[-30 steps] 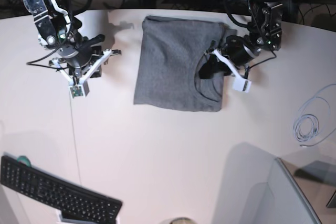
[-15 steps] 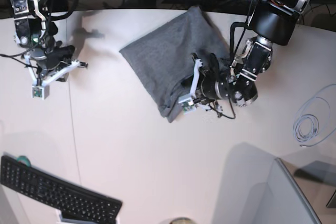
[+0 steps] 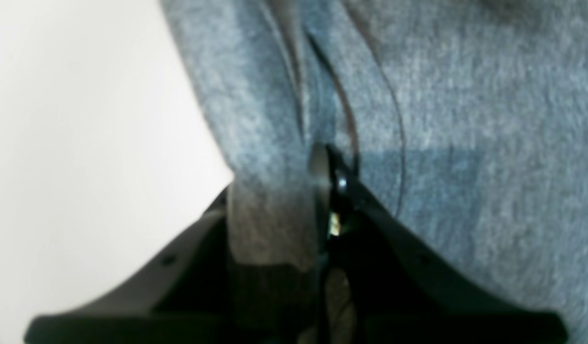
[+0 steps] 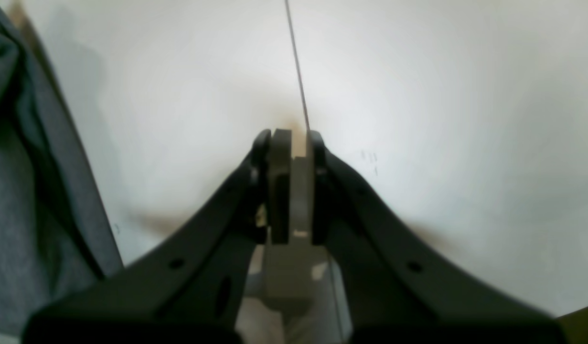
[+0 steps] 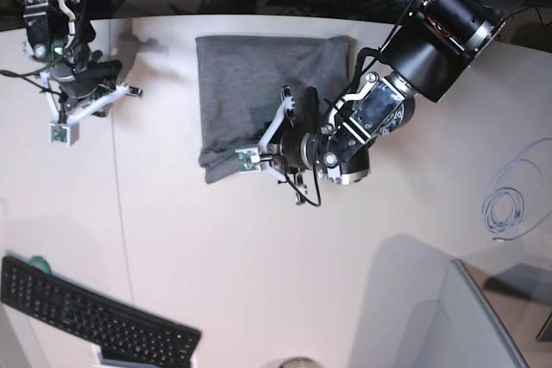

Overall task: Layout the t-shirt on the table in an organized manner, then fold the t-shirt properly
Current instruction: 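Grasp the shirt's edge with the left gripper and drag it to square, then press the shirt's corner flat with the left gripper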

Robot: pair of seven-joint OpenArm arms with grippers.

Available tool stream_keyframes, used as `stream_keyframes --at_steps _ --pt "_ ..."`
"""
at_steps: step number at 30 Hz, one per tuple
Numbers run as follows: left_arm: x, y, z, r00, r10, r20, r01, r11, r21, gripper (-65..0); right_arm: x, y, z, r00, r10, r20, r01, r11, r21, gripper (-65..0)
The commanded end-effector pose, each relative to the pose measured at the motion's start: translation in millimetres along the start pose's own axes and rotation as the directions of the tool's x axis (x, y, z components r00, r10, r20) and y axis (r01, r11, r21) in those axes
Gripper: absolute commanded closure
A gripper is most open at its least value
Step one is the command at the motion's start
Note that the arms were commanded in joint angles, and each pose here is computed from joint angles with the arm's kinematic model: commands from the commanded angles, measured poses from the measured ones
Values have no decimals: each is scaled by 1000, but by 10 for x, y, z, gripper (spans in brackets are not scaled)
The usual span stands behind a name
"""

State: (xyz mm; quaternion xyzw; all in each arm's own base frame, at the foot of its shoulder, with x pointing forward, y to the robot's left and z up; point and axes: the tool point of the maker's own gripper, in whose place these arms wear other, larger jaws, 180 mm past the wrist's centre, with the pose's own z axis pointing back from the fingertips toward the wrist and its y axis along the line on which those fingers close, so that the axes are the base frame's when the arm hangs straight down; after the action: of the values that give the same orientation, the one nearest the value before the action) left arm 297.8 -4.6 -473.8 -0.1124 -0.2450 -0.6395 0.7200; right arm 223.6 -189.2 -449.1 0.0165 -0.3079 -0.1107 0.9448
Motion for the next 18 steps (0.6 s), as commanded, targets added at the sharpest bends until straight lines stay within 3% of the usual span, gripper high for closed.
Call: stream_keyframes --at_steps 1,11,18 --pt "106 135 37 1000 -8 24 7 1000 25 0 129 -17 32 999 9 44 -9 1000 -3 -50" --pt "113 139 10 1000 1 24 -2 1000 21 0 161 -10 25 999 9 50 -8 1000 -2 -50" --pt "216 136 -12 997 -81 10 81 997 4 0 161 -10 25 999 9 50 -8 1000 -2 -50"
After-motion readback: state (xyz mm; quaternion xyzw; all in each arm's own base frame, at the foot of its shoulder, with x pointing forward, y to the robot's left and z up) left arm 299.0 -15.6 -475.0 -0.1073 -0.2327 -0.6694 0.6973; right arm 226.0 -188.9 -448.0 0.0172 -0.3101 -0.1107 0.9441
